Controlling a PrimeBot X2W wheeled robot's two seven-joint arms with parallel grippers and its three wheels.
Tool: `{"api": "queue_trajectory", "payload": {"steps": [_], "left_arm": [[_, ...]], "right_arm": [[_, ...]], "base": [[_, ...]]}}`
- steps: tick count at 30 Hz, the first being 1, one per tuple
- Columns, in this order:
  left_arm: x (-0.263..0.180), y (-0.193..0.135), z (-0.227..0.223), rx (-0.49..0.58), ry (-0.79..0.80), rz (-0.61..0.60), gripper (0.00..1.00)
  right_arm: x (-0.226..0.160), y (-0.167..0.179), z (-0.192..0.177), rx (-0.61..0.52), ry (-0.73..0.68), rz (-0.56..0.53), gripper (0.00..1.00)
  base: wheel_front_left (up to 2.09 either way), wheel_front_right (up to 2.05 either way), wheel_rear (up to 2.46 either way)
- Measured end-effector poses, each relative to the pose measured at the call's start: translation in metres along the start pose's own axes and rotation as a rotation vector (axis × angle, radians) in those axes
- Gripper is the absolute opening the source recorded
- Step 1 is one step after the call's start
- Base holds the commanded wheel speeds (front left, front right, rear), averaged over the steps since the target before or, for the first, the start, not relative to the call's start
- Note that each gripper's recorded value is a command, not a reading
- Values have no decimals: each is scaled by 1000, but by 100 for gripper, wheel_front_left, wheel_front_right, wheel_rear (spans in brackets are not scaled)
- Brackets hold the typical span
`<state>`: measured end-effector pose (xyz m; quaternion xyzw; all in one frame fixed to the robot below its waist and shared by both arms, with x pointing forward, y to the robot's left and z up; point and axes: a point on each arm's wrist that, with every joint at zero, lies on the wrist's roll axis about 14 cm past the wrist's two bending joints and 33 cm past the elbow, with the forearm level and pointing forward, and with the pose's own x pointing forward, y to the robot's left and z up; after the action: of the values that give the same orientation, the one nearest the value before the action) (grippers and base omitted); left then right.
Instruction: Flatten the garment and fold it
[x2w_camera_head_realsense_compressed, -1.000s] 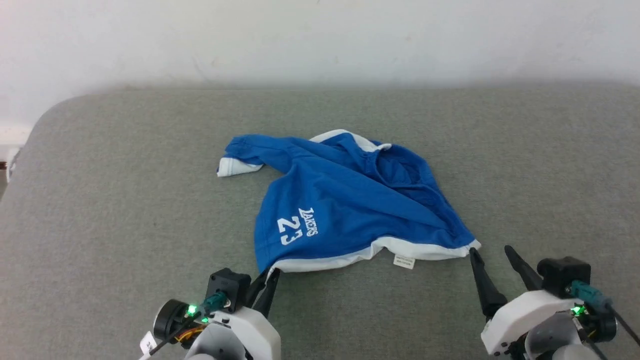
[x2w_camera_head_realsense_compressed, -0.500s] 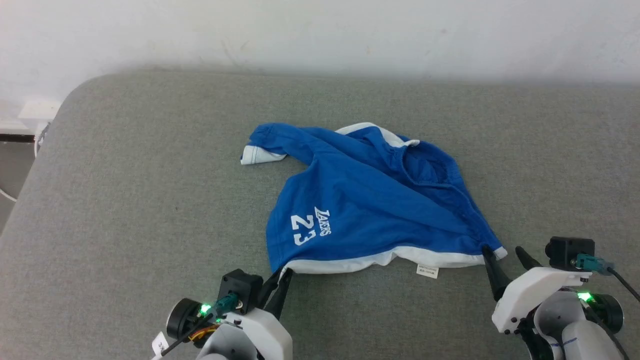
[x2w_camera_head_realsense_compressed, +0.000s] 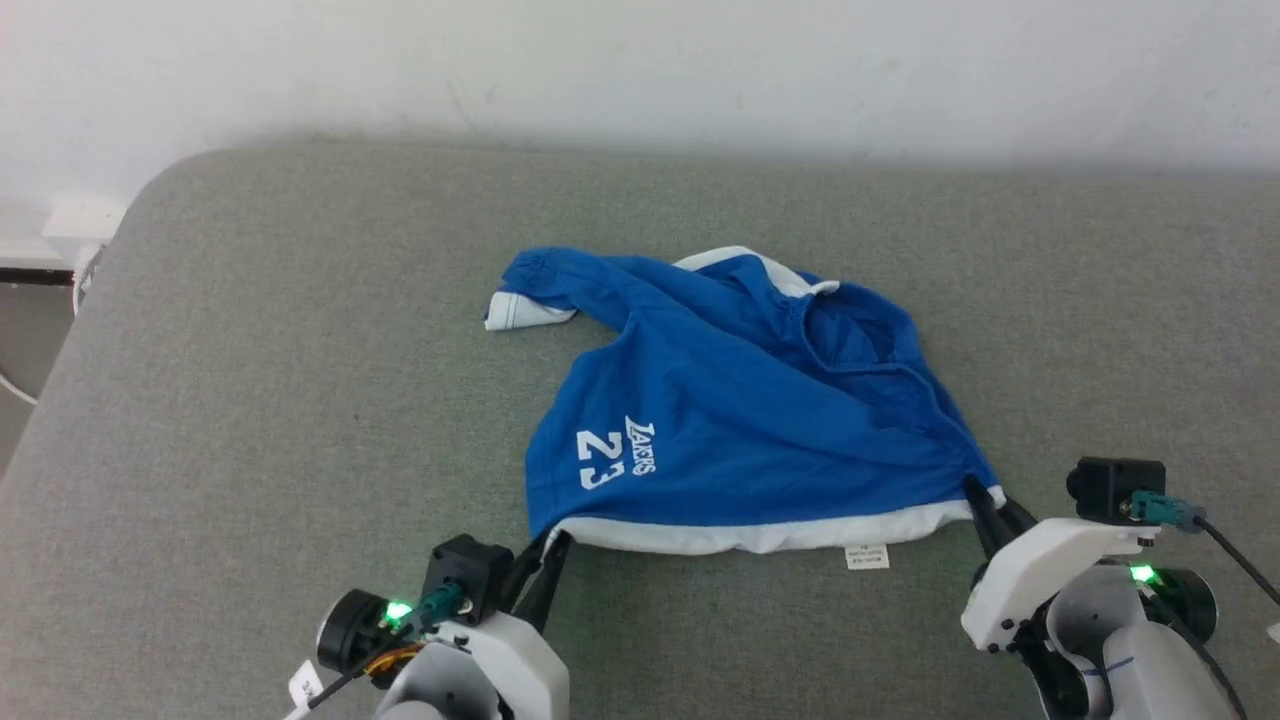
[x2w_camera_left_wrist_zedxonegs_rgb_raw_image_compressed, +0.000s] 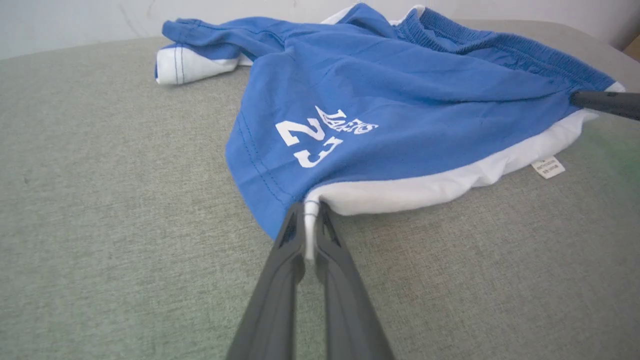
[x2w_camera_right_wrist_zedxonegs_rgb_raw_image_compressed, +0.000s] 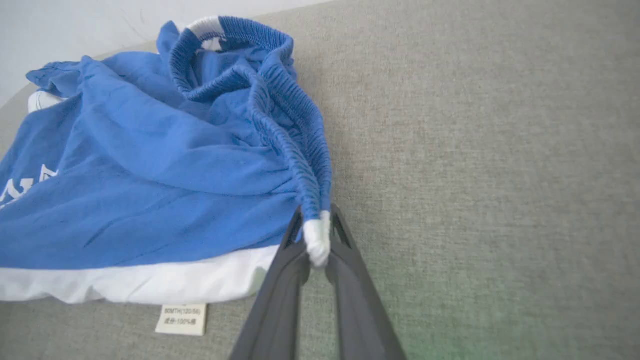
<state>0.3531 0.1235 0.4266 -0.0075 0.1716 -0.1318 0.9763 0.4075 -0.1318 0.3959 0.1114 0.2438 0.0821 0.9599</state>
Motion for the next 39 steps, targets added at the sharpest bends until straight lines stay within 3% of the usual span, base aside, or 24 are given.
{"api": "queue_trajectory", "payload": {"steps": [8, 19, 28, 32, 39], "left_arm": [[-12, 16, 51, 66, -164, 32, 0], [-54, 23, 176, 221, -528, 55, 0], [-92, 2, 268, 306, -788, 16, 0], [-93, -3, 296, 326, -834, -10, 0], [-64, -3, 323, 341, -811, -57, 0]], "right_arm": [[-28, 20, 62, 27, -172, 111, 0], [-91, 44, 147, 88, -364, 290, 0], [-141, 51, 220, -32, -566, 291, 0], [-150, 46, 251, -13, -618, 247, 0], [-139, 50, 296, -114, -622, 183, 0]], "base": [[0, 0, 0], [0, 0, 0], [0, 0, 0], [0, 0, 0], [0, 0, 0]]}}
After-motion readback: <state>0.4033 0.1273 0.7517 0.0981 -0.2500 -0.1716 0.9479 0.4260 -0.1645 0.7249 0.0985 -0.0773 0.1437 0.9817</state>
